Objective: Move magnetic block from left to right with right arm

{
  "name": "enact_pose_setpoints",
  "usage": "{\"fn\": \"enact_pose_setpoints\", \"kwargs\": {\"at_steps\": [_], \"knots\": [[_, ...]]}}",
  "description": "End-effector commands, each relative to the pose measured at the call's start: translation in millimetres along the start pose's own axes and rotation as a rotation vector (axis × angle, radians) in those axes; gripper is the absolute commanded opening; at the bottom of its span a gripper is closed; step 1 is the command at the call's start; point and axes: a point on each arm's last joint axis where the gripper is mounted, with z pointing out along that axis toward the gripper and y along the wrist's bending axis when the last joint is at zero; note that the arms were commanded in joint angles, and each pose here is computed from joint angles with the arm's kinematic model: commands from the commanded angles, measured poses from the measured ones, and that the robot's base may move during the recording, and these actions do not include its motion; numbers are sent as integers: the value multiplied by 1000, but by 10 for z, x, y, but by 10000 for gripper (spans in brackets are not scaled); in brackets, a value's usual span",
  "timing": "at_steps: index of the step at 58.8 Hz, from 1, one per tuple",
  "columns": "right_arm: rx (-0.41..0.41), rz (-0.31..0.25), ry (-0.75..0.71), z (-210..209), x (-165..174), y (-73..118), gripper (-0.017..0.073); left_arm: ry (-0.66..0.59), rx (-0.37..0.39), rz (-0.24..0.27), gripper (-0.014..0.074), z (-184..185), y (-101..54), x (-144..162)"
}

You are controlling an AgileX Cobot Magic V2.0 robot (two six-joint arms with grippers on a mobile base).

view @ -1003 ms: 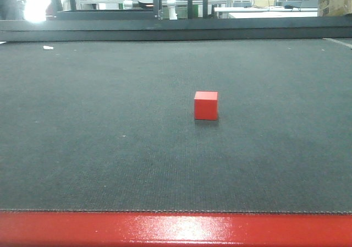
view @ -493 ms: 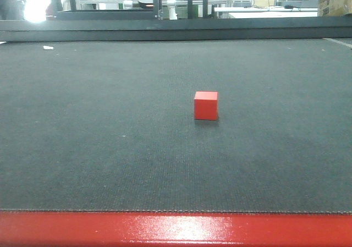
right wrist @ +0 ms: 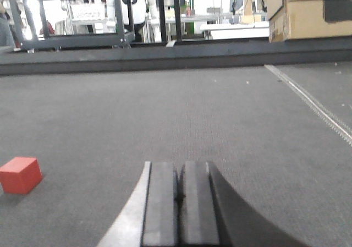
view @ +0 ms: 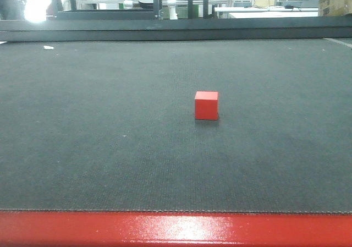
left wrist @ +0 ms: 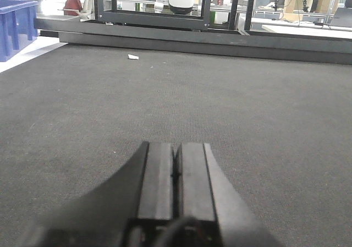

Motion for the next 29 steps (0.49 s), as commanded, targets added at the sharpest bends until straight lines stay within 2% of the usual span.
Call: {"fn": "enact_pose_setpoints", "kwargs": {"at_steps": [1, 12, 17, 29], "knots": [[-12, -6, -155, -39, -246, 24, 69, -95, 4, -4, -116, -12, -2, -59], [-19, -9, -101, -37, -724, 95, 71, -95, 4, -4, -116, -12, -2, -59], [-17, -9, -60, 55, -923, 122, 122, -95, 4, -4, -116, -12, -2, -59], [-24, -8, 60, 467, -1201, 178, 441, -95, 4, -4, -116, -12, -2, -59]]}}
